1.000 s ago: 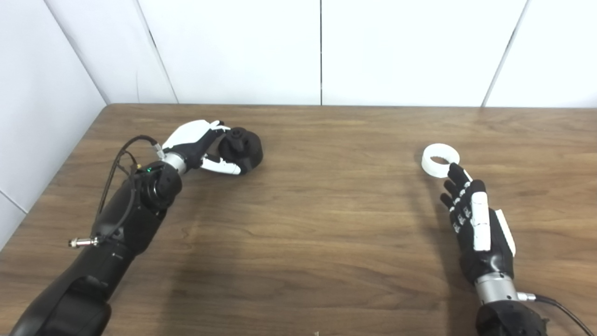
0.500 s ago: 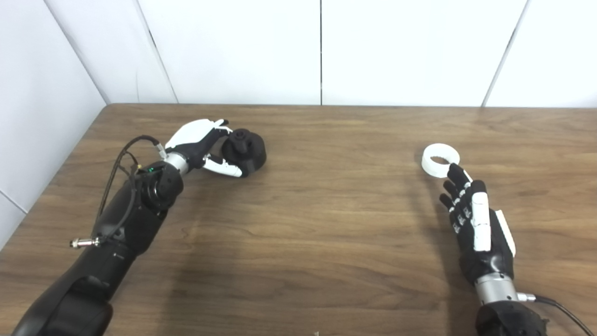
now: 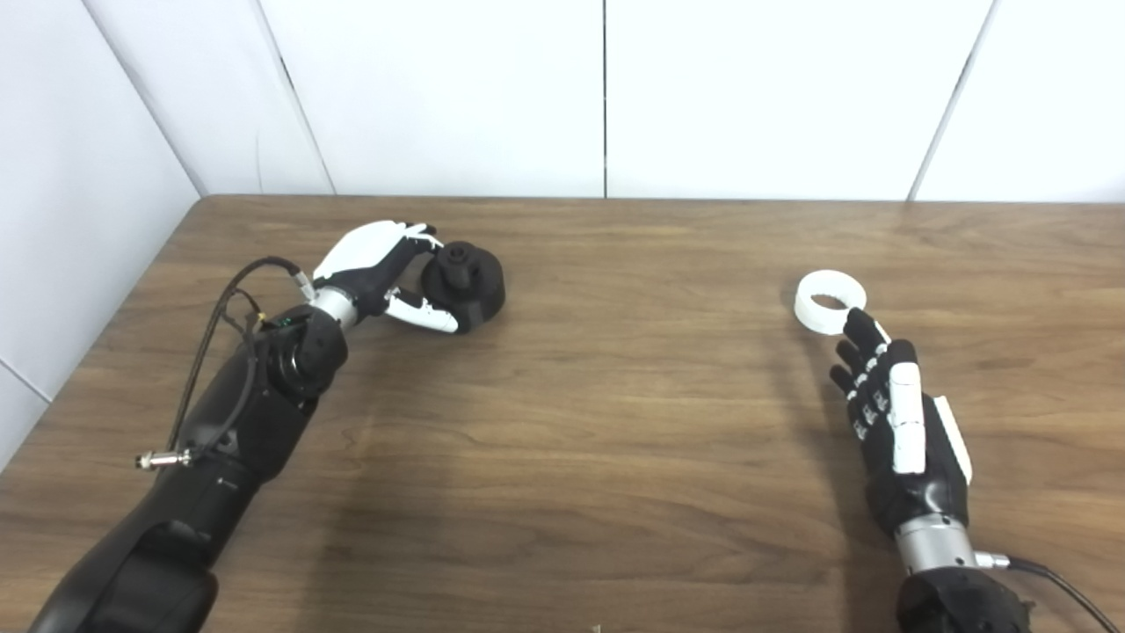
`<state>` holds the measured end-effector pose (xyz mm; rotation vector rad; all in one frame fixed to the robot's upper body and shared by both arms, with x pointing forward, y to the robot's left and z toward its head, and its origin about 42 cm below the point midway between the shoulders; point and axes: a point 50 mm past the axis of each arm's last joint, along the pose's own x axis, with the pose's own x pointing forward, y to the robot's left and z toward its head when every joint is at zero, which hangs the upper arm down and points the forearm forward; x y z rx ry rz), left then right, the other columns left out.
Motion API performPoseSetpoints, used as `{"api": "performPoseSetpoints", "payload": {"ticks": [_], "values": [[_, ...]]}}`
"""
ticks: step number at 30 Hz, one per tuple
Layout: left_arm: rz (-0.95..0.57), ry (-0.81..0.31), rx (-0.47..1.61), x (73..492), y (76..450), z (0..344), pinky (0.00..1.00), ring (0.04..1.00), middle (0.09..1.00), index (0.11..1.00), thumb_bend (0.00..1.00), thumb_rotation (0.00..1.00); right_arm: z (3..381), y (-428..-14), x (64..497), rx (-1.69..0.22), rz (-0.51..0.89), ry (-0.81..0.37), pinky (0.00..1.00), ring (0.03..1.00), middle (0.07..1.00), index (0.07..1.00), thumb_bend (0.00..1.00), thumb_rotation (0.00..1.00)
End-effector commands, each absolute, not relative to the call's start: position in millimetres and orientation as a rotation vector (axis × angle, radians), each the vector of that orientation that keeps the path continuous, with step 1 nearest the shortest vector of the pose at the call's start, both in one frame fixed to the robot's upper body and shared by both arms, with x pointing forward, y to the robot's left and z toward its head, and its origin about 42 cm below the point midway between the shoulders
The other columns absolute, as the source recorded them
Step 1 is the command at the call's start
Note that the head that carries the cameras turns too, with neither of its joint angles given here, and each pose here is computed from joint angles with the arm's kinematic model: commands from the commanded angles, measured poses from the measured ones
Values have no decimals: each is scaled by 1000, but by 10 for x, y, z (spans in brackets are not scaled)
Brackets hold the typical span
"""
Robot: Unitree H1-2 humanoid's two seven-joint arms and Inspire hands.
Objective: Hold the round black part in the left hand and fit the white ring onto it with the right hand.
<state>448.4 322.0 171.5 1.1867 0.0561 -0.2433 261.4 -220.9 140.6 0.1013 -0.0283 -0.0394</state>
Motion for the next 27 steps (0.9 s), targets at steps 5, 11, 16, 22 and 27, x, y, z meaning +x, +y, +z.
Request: {"api": "performPoseSetpoints", "payload": {"ticks": [5,11,16,22,27], "values": [[-205,-53,1203,4495,3185,1976,865,991,936,715,788,377,1427,-2223,2496,110,-44,-62,954,963,957,918,533,1000],[-241,-69,1217,4393,3095,1951,836,985,941,720,782,386,1438,-2231,2503,102,-47,-63,949,954,949,912,535,1000],[-267,-84,1204,4309,3025,1927,859,993,940,715,795,395,1450,-2246,2509,98,-43,-65,945,954,949,910,533,1000],[-306,-90,1181,4186,2934,1883,892,1000,945,705,789,377,1458,-2248,2516,94,-35,-66,958,958,952,916,541,1000],[-372,-119,1182,4043,2808,1839,928,1000,946,712,776,380,1470,-2236,2513,92,-36,-63,946,959,949,911,538,1000]]}}
